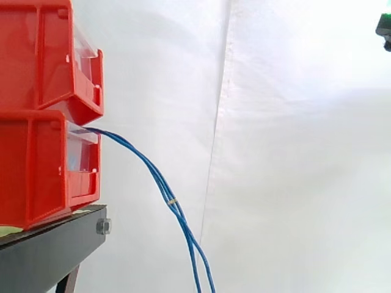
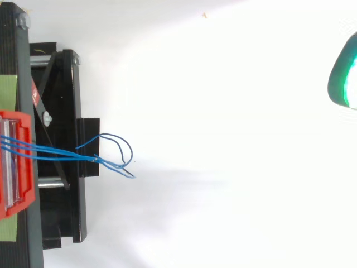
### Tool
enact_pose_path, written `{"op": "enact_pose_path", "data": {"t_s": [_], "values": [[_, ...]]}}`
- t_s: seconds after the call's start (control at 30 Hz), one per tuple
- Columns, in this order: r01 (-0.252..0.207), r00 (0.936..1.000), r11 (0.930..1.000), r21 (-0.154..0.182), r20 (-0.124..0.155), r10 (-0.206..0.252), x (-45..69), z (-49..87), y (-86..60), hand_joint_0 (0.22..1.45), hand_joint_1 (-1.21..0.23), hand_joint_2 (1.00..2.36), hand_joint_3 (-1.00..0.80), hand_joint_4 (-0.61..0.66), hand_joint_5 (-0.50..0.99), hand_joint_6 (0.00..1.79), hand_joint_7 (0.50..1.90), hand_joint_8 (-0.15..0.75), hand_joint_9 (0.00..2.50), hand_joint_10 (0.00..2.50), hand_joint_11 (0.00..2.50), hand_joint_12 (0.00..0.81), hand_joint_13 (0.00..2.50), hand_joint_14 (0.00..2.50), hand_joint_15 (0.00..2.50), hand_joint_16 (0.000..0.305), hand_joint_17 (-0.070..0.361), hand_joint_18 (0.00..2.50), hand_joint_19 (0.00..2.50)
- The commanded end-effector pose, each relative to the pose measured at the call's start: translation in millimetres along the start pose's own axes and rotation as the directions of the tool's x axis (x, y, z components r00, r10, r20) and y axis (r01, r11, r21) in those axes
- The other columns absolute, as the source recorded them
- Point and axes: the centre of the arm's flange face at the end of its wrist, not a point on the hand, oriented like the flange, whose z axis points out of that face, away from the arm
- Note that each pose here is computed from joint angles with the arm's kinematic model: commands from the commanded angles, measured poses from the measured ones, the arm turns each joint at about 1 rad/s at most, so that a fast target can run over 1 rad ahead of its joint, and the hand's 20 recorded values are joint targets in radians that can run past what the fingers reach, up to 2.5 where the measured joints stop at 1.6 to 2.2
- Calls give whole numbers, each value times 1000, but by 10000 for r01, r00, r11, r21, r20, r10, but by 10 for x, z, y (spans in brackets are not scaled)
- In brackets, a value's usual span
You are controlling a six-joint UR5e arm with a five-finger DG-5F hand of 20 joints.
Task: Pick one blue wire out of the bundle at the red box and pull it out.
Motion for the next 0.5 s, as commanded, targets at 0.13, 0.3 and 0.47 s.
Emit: {"op": "enact_pose_path", "data": {"t_s": [0.13,0.3,0.47], "values": [[331,9982,9989,-320,507,-315,-23,37,36,506,-545,1001,-476,308,-167,502,758,269,747,4,105,329,506,4,116,49,109,272,223],[383,9983,9990,-217,455,-373,10,79,-20,503,-546,1001,-480,309,-166,502,762,269,743,3,98,334,480,5,110,49,110,242,220],[559,9976,9982,-214,413,-550,42,83,-17,493,-544,1001,-494,315,-164,502,767,271,737,3,107,339,415,5,101,50,112,152,195]]}}
